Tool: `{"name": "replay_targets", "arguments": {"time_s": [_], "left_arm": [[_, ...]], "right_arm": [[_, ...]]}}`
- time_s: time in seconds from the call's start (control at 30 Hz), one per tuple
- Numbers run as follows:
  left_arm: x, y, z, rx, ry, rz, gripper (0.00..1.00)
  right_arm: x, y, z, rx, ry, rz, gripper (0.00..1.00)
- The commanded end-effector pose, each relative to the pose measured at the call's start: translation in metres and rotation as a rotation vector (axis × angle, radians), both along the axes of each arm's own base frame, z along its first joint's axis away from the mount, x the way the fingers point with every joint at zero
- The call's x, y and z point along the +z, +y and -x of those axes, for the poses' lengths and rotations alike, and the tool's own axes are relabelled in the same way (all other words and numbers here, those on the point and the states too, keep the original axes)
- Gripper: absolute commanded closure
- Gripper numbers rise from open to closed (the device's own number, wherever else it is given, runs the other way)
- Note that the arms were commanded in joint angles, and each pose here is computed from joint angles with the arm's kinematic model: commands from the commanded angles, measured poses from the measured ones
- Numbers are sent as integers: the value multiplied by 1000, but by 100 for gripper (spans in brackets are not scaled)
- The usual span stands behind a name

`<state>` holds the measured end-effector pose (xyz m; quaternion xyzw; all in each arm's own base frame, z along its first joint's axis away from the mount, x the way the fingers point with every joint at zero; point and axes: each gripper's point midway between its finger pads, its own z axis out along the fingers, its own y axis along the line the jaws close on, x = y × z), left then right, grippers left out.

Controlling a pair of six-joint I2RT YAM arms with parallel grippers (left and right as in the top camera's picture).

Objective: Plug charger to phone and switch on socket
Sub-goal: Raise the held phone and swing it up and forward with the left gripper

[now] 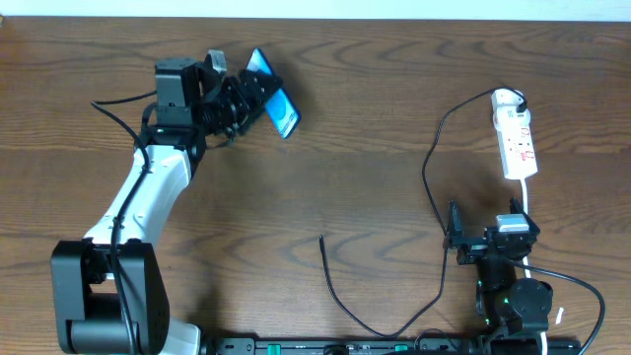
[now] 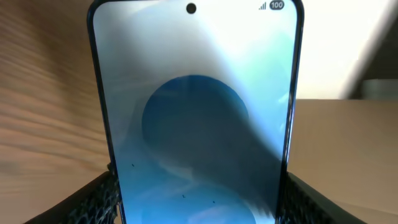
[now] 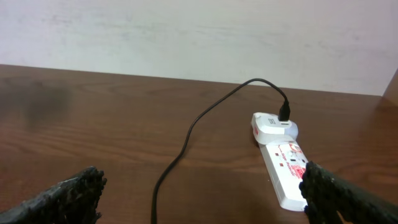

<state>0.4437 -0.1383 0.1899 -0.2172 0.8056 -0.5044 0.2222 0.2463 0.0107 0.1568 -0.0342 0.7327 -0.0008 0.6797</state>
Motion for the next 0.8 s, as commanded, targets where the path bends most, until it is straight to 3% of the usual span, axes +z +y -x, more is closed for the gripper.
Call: {"name": "replay_targets", "arguments": {"time_s": [0.0, 0.13, 0.3, 0.77], "left_arm": [[38, -20, 15, -53, 144, 270, 92], [56, -26, 20, -49, 302, 442, 93], [70, -32, 27, -79, 427, 559, 92], [90, -36, 30, -117, 453, 629, 92]], "right_arm": [[-1, 1, 0, 2, 0, 13, 1], [-1, 1, 0, 2, 0, 13, 1], [-1, 1, 0, 2, 0, 13, 1], [-1, 1, 0, 2, 0, 13, 1]]}}
